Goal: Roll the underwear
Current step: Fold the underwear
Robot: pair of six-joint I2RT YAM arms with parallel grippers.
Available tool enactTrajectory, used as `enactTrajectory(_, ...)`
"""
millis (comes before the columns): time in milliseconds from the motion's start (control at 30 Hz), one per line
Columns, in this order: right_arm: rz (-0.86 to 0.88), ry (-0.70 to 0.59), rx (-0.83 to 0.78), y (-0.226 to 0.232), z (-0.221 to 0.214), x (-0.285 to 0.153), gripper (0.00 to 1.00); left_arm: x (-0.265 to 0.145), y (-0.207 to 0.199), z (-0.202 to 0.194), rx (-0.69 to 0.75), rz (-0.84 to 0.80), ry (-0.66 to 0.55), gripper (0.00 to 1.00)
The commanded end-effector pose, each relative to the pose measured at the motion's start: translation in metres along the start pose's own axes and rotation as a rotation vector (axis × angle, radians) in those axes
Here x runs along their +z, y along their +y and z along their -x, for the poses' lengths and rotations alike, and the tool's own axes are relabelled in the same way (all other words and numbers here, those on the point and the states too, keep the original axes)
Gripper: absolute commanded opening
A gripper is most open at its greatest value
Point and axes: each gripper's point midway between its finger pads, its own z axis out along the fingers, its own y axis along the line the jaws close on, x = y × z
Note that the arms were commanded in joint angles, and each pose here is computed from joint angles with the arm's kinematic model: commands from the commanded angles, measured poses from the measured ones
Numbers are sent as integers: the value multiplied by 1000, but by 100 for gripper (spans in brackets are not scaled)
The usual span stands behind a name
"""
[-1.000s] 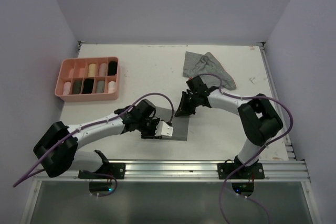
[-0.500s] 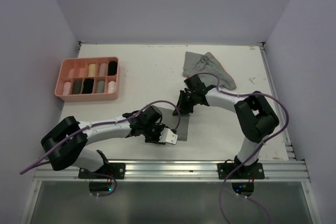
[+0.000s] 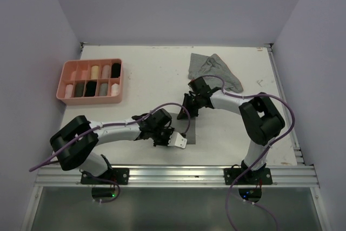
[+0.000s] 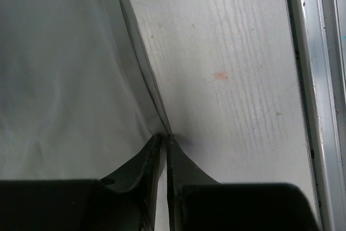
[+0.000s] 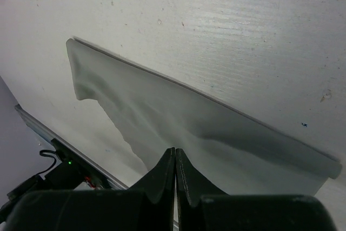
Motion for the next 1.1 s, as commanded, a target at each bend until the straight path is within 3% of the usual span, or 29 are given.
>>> enactTrajectory(0, 33, -9, -45, 15, 10, -5, 5, 10, -12, -19, -31, -53, 71, 11)
enactTrajectory(67, 31, -6, -48, 14, 11, -5, 5, 13, -14, -24, -45, -67, 94, 0)
enactTrajectory(233, 22, -12, -51, 11, 16, -8, 4, 14, -20, -28, -63, -94, 109, 0)
enactTrajectory(700, 55, 18, -157, 25, 32, -7, 2, -15, -24, 7, -85, -123, 17, 0)
enactTrajectory(1067, 8, 139, -146, -12, 1, 15, 0, -26, 24, 17, -205, -87, -38, 0)
